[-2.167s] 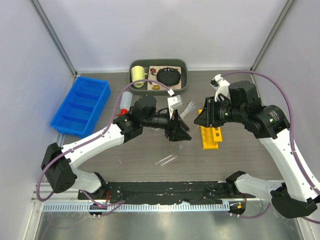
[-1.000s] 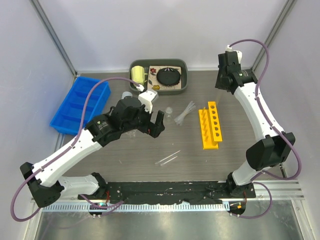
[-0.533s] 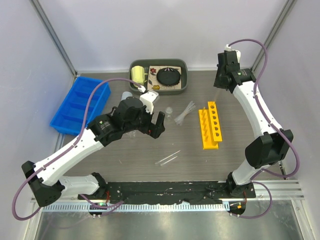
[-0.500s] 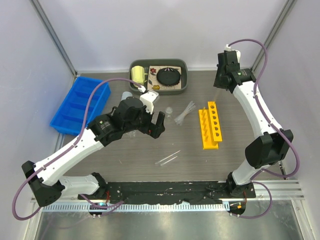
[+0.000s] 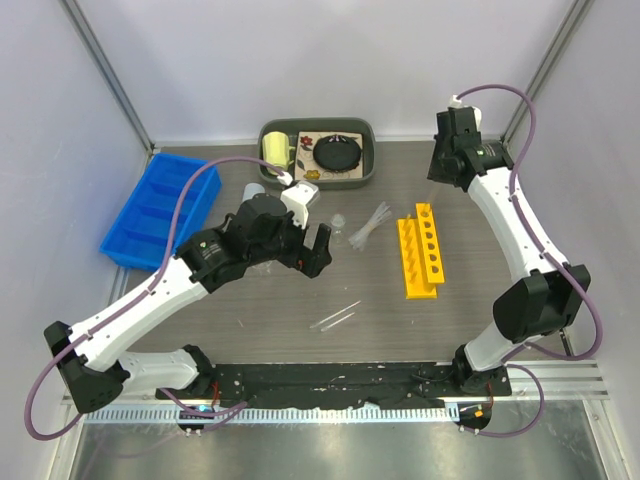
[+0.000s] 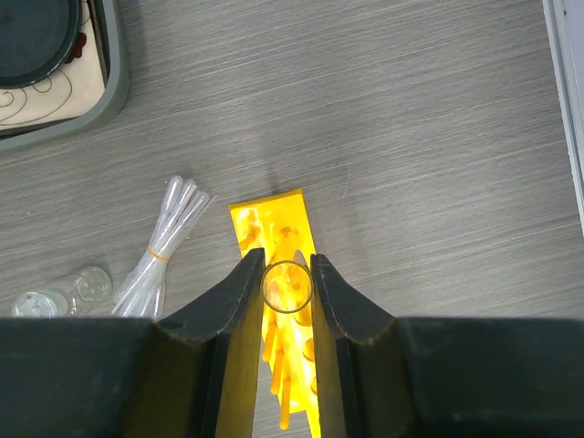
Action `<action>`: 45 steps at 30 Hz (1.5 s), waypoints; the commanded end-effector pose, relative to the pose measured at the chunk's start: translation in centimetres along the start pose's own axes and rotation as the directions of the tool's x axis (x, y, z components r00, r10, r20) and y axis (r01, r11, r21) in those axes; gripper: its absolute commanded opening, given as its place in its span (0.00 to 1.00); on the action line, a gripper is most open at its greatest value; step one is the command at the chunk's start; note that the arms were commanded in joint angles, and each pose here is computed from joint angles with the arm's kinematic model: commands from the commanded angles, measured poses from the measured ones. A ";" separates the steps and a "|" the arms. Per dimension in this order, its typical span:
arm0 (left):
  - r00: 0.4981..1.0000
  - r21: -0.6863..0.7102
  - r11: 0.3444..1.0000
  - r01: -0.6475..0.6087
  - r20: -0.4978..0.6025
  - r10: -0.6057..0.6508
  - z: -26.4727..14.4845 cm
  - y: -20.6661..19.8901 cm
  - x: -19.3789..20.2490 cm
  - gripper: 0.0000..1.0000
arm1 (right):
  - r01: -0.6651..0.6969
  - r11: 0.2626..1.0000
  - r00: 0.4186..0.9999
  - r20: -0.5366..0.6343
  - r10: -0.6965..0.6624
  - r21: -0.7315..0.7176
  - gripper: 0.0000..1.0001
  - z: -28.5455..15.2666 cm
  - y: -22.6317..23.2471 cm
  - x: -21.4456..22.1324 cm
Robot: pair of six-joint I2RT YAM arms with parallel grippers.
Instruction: Organize the chemistry lab equipment
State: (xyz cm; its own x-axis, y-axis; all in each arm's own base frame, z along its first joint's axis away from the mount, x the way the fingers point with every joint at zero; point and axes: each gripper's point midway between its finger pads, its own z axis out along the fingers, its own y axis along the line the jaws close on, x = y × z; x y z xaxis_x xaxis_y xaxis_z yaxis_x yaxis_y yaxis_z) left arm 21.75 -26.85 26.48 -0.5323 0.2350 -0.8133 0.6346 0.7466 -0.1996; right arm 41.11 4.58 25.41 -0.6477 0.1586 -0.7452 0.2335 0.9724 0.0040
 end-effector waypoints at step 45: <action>1.000 0.022 0.999 0.029 0.003 -0.029 0.5 -0.3 0.6 1.00 | -0.032 0.999 0.994 0.105 0.029 0.027 0.21 2.3 -1.1 5.0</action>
State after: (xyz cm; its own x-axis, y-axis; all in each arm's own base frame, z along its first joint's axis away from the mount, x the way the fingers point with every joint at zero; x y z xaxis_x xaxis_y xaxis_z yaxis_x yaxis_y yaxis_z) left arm 21.44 -26.70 24.87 -0.5575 0.2490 -0.7919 0.6274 0.7511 -0.2055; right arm 38.82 4.10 18.40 -0.6183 0.1706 -0.7672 0.2599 0.9656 0.0053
